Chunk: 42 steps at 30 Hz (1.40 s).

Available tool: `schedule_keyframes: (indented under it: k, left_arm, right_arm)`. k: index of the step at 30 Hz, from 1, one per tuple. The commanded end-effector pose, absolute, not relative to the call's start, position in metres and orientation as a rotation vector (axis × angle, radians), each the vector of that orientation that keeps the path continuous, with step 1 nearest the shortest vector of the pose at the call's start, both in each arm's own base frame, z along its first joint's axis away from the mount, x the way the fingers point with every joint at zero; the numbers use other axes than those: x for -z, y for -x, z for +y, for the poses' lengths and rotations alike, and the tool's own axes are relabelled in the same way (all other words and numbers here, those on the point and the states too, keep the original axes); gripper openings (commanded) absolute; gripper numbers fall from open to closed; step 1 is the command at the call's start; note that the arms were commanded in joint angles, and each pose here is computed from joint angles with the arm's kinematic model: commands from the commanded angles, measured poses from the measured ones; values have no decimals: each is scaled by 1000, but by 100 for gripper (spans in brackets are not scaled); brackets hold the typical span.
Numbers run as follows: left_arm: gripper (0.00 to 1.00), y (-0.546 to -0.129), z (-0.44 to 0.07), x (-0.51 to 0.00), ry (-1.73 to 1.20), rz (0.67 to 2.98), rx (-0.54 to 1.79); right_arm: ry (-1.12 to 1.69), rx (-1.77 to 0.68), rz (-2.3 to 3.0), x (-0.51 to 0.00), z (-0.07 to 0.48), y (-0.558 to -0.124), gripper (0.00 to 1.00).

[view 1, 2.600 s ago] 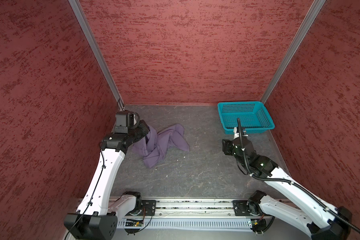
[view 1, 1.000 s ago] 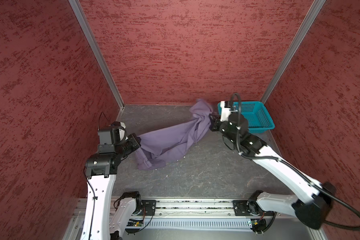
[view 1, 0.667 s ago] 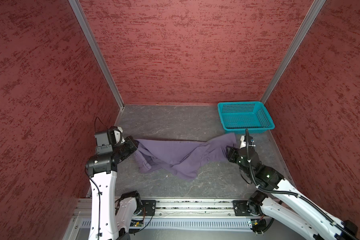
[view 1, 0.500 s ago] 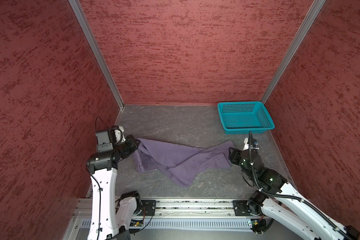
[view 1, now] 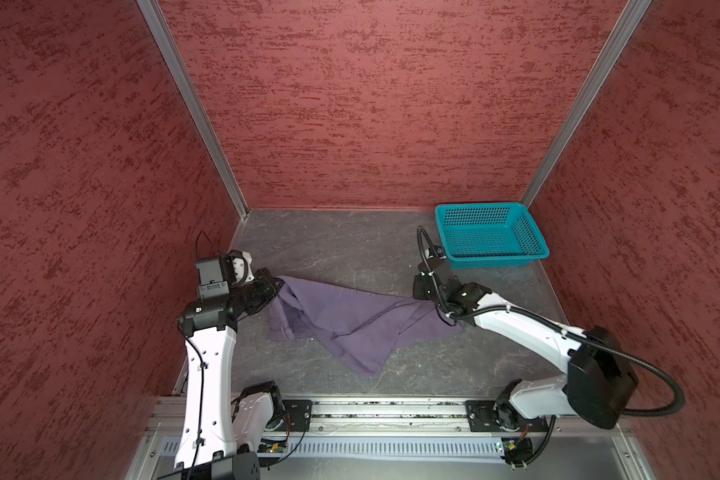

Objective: Fold and stack the trousers

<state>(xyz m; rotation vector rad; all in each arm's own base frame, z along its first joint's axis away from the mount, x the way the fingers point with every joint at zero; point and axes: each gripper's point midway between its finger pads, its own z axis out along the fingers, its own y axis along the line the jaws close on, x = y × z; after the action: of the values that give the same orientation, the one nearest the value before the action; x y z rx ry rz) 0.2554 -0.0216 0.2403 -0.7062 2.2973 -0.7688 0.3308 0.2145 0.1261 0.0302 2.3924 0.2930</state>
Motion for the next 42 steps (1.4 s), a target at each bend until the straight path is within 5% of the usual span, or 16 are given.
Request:
schedule_keyframes:
  k: [1,5,8,10,15,17,32,38,42]
  left_arm:
    - [0,-253,-26,-244,637,2275,785]
    - [0,-251,-24,-241,664,2288,778]
    - [0,-252,-27,-248,636,2275,803]
    - [0,-252,-24,-245,648,2279,781]
    - [0,-258,-24,-237,671,2292,808]
    - [0,-263,-23,-233,686,2295,816]
    - [0,-317,-25,-248,698,2247,865]
    - [0,-325,-2,-248,783,2233,721]
    - [0,-326,-3,-250,776,2228,737]
  right_arm:
    - [37,-381,2443,-107,243,-330,28]
    - [74,-435,2507,-74,261,-324,51]
    - [101,-449,2580,-47,268,-314,56]
    - [108,-440,2627,-31,266,-304,48]
    - [5,-382,2668,-15,231,-274,5]
    - [-40,-344,2667,-17,212,-261,0]
    - [-497,126,2293,-157,37,-226,0]
    - [-656,-205,2202,-171,44,-210,0]
    - [-528,-293,2267,-165,74,-224,3]
